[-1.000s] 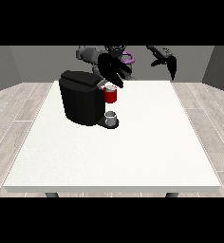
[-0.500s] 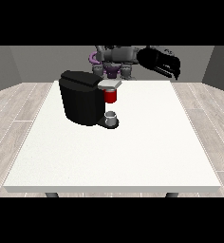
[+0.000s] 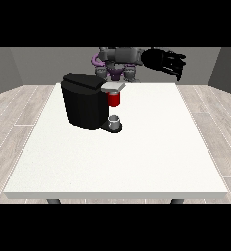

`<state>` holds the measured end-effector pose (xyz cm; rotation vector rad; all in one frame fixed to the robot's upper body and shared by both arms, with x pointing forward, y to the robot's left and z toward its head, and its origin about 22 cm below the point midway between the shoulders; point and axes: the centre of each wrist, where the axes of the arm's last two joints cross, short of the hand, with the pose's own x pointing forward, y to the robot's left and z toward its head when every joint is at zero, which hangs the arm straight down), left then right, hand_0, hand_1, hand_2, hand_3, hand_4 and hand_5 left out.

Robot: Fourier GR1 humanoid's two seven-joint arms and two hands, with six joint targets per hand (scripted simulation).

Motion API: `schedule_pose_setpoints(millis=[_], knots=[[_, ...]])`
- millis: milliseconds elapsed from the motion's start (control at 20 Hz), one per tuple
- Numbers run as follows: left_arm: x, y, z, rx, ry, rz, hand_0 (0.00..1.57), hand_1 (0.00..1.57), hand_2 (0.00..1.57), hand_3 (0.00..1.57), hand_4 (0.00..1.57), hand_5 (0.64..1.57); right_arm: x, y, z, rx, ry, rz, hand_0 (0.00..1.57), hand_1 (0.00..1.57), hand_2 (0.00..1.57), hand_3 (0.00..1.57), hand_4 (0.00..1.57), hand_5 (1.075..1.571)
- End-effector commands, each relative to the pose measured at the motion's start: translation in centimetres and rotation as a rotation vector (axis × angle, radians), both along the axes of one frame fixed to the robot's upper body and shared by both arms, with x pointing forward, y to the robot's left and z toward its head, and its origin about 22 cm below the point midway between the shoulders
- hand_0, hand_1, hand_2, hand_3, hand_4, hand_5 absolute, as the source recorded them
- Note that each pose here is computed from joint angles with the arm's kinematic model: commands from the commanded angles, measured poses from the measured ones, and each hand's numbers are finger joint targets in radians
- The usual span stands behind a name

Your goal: Insert the coffee pod into the coffee machine and close the lid

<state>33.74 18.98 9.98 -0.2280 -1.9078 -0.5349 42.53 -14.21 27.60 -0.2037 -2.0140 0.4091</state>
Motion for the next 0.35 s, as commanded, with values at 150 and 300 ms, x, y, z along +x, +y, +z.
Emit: schedule_pose_setpoints(millis=[150,300], knots=[[-1.8,4.2,-4.5,-0.012,0.089,0.109,0.0,0.0,0.0,0.0,0.27,1.571,-1.7,5.1,-7.0,0.035,-0.003,0.177,0.0,0.0,0.0,0.0,0.18,1.571],[-2.0,4.7,-4.6,-0.037,0.11,0.153,0.0,0.0,0.0,0.0,0.27,1.571,-1.5,4.6,-8.4,0.027,0.008,0.245,0.0,0.0,0.0,0.0,0.26,1.571]])
